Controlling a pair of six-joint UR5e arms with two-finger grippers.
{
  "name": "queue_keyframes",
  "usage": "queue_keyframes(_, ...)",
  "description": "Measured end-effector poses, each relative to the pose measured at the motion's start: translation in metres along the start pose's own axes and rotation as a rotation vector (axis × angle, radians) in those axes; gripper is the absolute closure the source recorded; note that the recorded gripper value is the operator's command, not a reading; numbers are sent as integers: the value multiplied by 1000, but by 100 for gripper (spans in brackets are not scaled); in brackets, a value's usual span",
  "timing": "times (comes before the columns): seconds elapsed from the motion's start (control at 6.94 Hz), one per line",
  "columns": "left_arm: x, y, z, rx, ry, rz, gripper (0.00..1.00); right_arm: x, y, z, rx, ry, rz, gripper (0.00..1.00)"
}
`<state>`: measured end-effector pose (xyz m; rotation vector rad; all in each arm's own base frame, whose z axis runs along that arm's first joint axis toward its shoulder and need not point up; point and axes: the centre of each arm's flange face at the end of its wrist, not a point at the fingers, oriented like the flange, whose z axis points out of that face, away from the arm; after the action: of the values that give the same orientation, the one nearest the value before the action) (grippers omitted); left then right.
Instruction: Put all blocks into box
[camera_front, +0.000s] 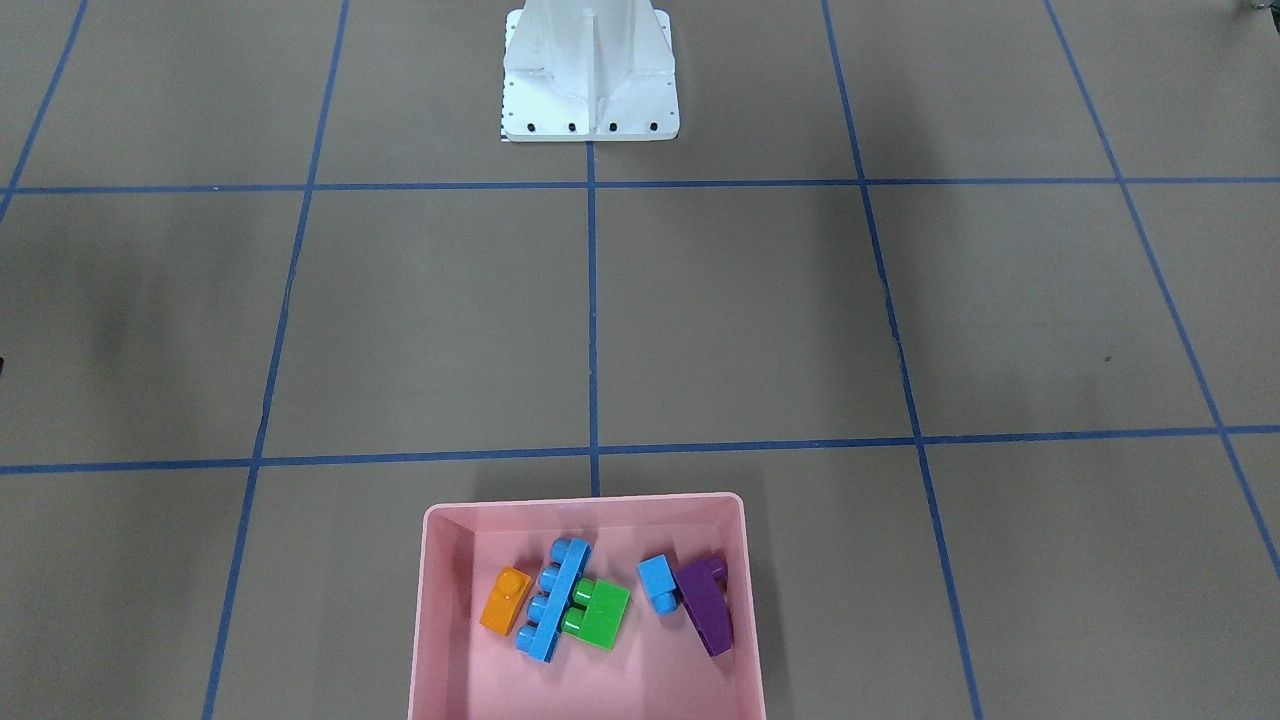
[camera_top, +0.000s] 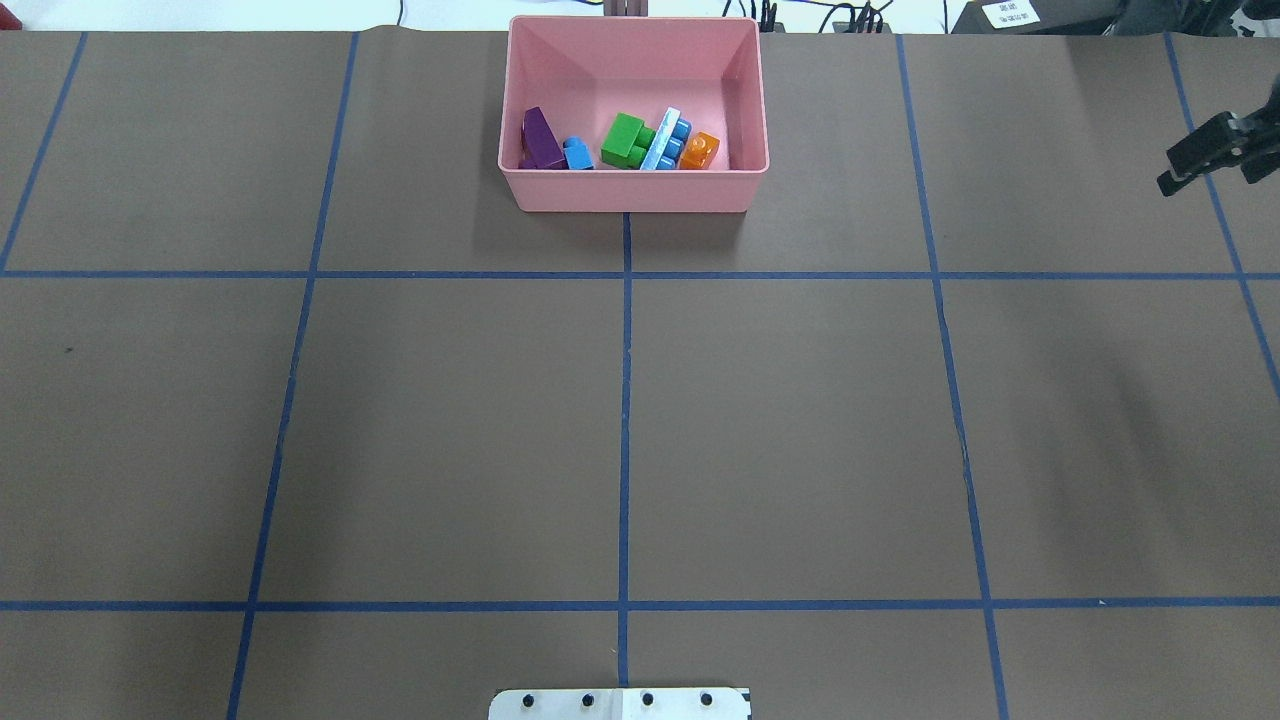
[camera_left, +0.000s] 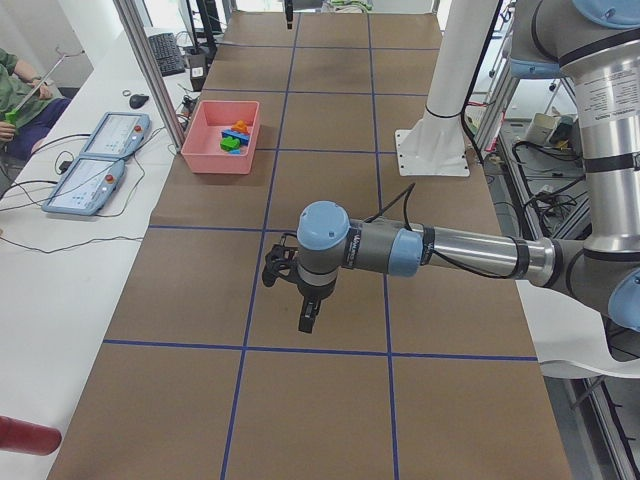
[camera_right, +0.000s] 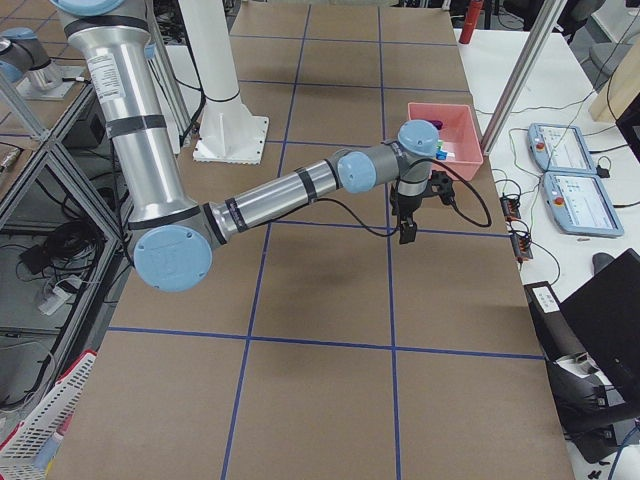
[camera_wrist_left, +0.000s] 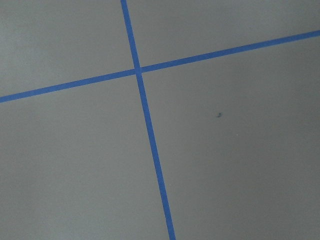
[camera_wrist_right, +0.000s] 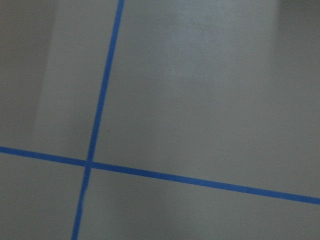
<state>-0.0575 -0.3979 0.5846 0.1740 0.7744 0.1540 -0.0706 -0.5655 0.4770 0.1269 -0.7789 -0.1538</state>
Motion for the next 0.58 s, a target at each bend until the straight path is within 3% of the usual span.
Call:
queue_keyframes(0.29, -3, -1, 1, 0, -1, -6, 0, 84, 63, 2, -23, 14, -48, 0)
queue_keyframes(0.58, -14, 5, 12, -18, 3, -26, 0, 132, 147, 6, -53, 26, -10, 0)
